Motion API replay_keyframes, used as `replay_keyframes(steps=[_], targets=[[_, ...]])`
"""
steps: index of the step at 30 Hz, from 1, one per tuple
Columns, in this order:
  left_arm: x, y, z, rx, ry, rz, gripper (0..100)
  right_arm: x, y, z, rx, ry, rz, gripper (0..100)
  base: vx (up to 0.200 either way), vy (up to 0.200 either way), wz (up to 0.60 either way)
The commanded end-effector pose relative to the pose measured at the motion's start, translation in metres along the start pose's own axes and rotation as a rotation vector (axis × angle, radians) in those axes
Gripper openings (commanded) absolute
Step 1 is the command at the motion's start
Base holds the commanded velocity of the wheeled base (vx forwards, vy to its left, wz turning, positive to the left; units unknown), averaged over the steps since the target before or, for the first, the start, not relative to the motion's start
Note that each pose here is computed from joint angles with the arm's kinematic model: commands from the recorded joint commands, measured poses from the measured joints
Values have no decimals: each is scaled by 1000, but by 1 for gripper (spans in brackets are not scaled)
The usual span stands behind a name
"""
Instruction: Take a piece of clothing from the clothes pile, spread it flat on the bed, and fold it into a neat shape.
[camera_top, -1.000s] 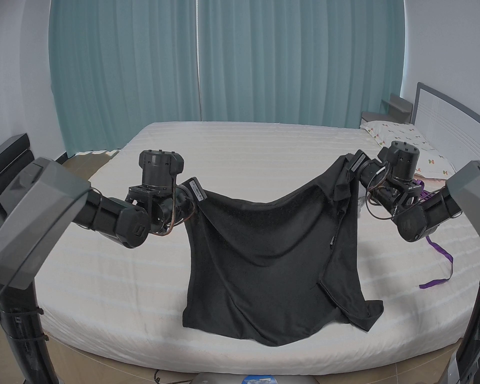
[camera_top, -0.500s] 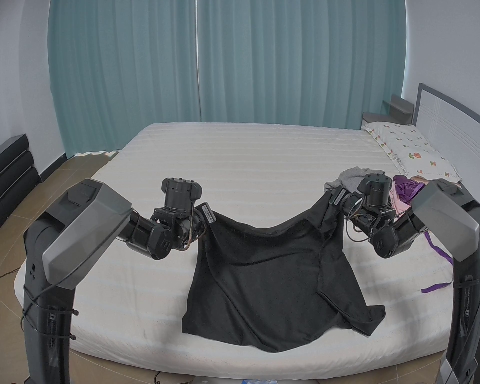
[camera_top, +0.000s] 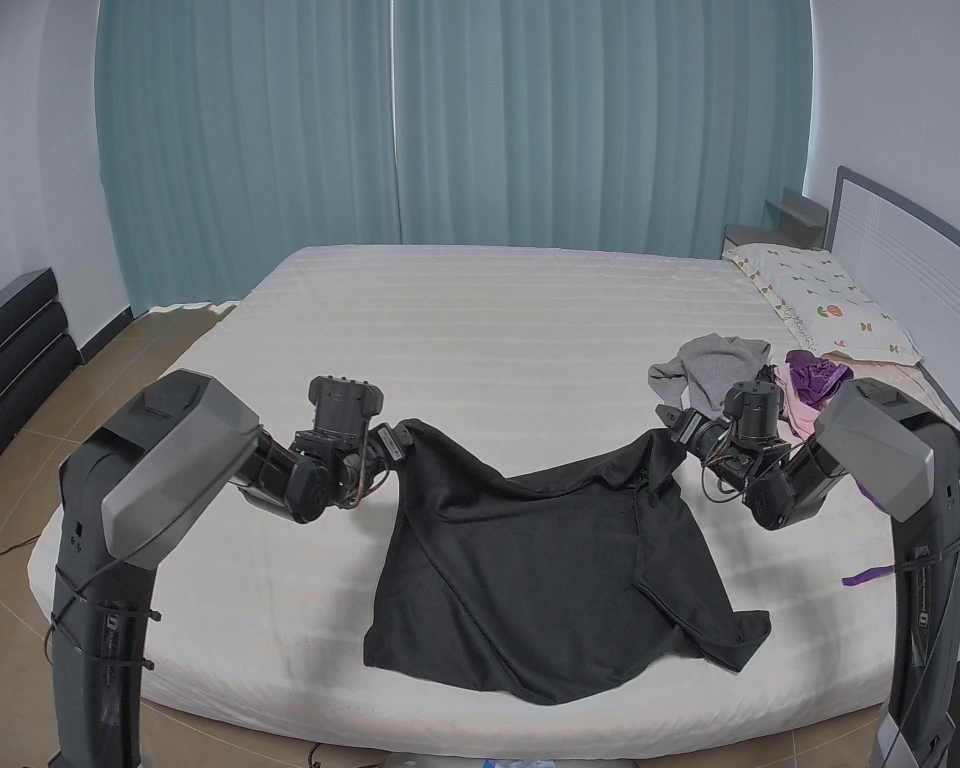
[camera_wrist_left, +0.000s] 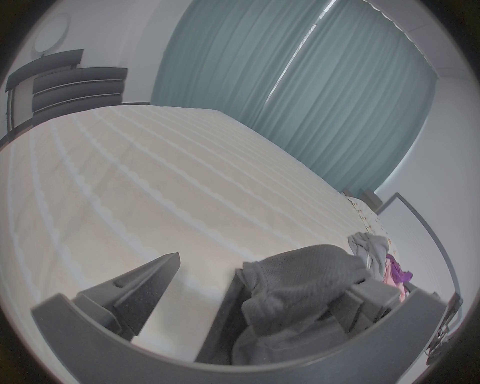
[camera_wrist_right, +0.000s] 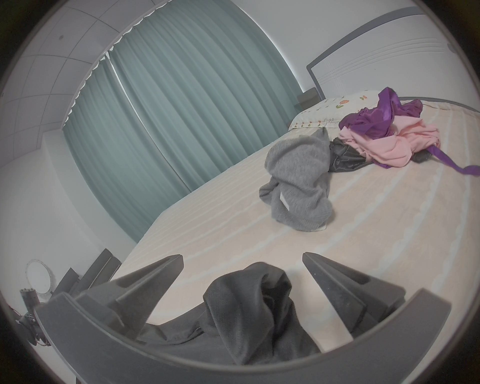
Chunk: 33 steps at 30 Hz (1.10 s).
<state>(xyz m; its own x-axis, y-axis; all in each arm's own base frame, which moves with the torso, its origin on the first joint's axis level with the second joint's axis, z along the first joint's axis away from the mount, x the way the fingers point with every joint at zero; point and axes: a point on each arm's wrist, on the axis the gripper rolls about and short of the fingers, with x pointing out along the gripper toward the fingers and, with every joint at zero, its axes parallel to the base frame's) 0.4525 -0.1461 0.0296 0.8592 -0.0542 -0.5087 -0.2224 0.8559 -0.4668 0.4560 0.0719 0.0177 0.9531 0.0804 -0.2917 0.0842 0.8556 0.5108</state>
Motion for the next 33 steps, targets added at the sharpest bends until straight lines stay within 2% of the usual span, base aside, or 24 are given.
replay_keyframes(steps=[1,3,5,9,12,15,16,18,22,24,26,33], targets=[[-18,12,38,-54,-32,21,100,-19,-2,31,15,-23,12,100,0,0,0],[-26,21,51,-81,17,35,100,-34,2,42,18,14,24,100,0,0,0],[-31,28,55,-101,55,50,100,-45,2,39,16,53,19,100,0,0,0],[-36,41,41,-94,115,84,100,-58,-2,9,-13,148,1,100,0,0,0],[-45,47,33,-106,161,49,100,-69,-1,-16,-48,230,-14,100,0,0,0],[-57,56,20,-115,206,50,100,-81,2,-36,-99,299,-10,100,0,0,0],[-57,56,20,-115,206,50,100,-81,2,-36,-99,299,-10,100,0,0,0],[-70,63,10,-151,212,43,100,-91,10,-53,-157,339,11,100,0,0,0],[-79,71,5,-253,227,35,100,-100,20,-75,-247,396,27,100,0,0,0],[-81,74,2,-264,237,46,100,-101,22,-82,-267,407,20,100,0,0,0],[-91,81,-8,-266,261,62,100,-100,21,-101,-324,440,-2,100,0,0,0],[-117,90,-35,-283,269,32,100,-98,22,-105,-372,476,-31,100,0,0,0]])
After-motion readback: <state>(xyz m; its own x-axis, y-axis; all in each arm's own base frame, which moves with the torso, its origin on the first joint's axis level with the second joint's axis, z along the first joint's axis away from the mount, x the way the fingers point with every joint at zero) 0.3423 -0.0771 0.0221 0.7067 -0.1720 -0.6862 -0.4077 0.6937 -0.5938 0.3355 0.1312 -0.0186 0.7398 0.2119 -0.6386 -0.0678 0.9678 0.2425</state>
